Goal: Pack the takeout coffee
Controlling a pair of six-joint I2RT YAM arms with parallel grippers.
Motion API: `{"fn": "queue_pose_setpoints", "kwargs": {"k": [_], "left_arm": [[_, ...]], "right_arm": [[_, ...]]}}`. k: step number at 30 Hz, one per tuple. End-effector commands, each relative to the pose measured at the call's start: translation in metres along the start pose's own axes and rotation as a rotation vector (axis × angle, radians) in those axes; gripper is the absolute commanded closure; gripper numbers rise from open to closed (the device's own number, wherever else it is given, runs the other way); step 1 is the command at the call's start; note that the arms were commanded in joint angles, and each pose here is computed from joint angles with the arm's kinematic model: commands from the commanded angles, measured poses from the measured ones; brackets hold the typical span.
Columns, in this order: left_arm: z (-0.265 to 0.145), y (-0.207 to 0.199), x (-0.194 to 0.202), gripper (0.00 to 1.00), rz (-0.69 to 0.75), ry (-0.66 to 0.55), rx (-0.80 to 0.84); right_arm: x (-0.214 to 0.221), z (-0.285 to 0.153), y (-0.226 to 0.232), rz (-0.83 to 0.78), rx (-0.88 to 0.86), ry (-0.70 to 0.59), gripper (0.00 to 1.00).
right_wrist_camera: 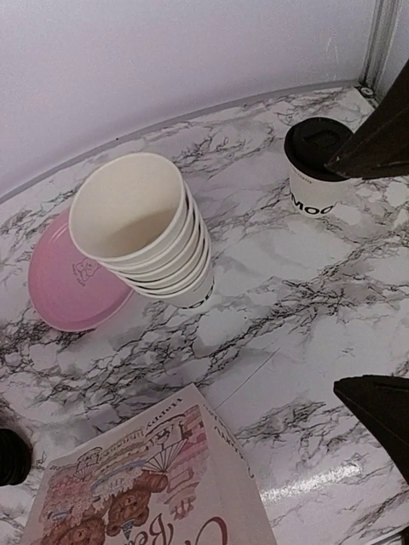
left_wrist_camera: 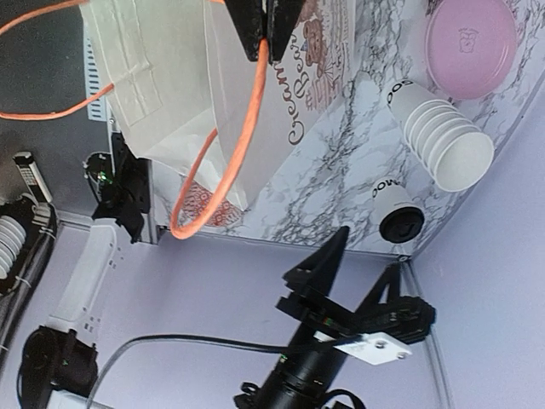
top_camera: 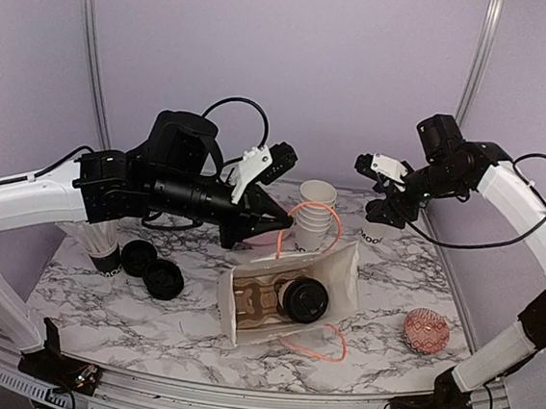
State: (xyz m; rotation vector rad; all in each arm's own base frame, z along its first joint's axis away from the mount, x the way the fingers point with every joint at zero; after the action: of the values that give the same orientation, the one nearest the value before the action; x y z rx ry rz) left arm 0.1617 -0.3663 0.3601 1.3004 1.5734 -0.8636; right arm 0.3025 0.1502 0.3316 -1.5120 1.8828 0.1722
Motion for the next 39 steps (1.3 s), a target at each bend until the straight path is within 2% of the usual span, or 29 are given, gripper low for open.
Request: {"fn": "queue_pose_setpoints", "kwargs": {"k": [1, 6, 12, 16, 18, 21, 23, 27, 32, 39], "left_arm": [[0.002, 0.041, -0.001, 1.0, -0.051, -0.006, -0.101], [0.004, 0.068, 0.009, 0.99, -0.086, 0.017, -0.16], [0.007, 0.107, 0.023, 0.94, -0.111, 0.049, -0.303], [0.002, 0.123, 0.016, 0.88, -0.158, -0.037, -0.333], [0.0, 0.127, 0.012, 0.81, -0.17, -0.068, -0.338], [-0.004, 0.134, 0.009, 0.57, -0.187, -0.079, -0.368], [-0.008, 0.137, 0.008, 0.46, -0.193, -0.083, -0.401], [-0.018, 0.138, 0.004, 0.33, -0.191, -0.092, -0.436], [-0.029, 0.134, -0.003, 0.27, -0.185, -0.114, -0.435], [-0.04, 0.128, -0.01, 0.27, -0.208, -0.145, -0.425]], "right_arm": [[0.001, 0.004, -0.012, 0.064, 0.027, 0.025, 0.23], [0.011, 0.017, -0.026, 0.114, 0.064, 0.071, 0.23], [0.038, 0.046, -0.062, 0.273, 0.151, 0.141, 0.23], [0.062, 0.06, -0.091, 0.423, 0.191, 0.139, 0.22], [0.074, 0.068, -0.106, 0.488, 0.218, 0.133, 0.2], [0.089, 0.078, -0.123, 0.544, 0.247, 0.128, 0.17], [0.096, 0.085, -0.131, 0.564, 0.265, 0.119, 0.16], [0.105, 0.096, -0.142, 0.6, 0.281, 0.107, 0.16], [0.109, 0.109, -0.15, 0.63, 0.275, 0.092, 0.16], [0.115, 0.121, -0.159, 0.664, 0.27, 0.099, 0.16]]}}
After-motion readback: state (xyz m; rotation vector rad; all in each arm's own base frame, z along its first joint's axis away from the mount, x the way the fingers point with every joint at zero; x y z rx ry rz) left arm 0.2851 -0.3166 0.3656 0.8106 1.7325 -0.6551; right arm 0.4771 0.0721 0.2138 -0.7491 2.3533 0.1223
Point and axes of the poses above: each gripper's point midway between its finger pads, its own z axis out along the fingers, its own y axis along the line the jaws close on, x = y × z, the point moved 7 cm from there along -z, back along the fingers, and after that the axes turned 1 degree about z, right-handed, at the moved point
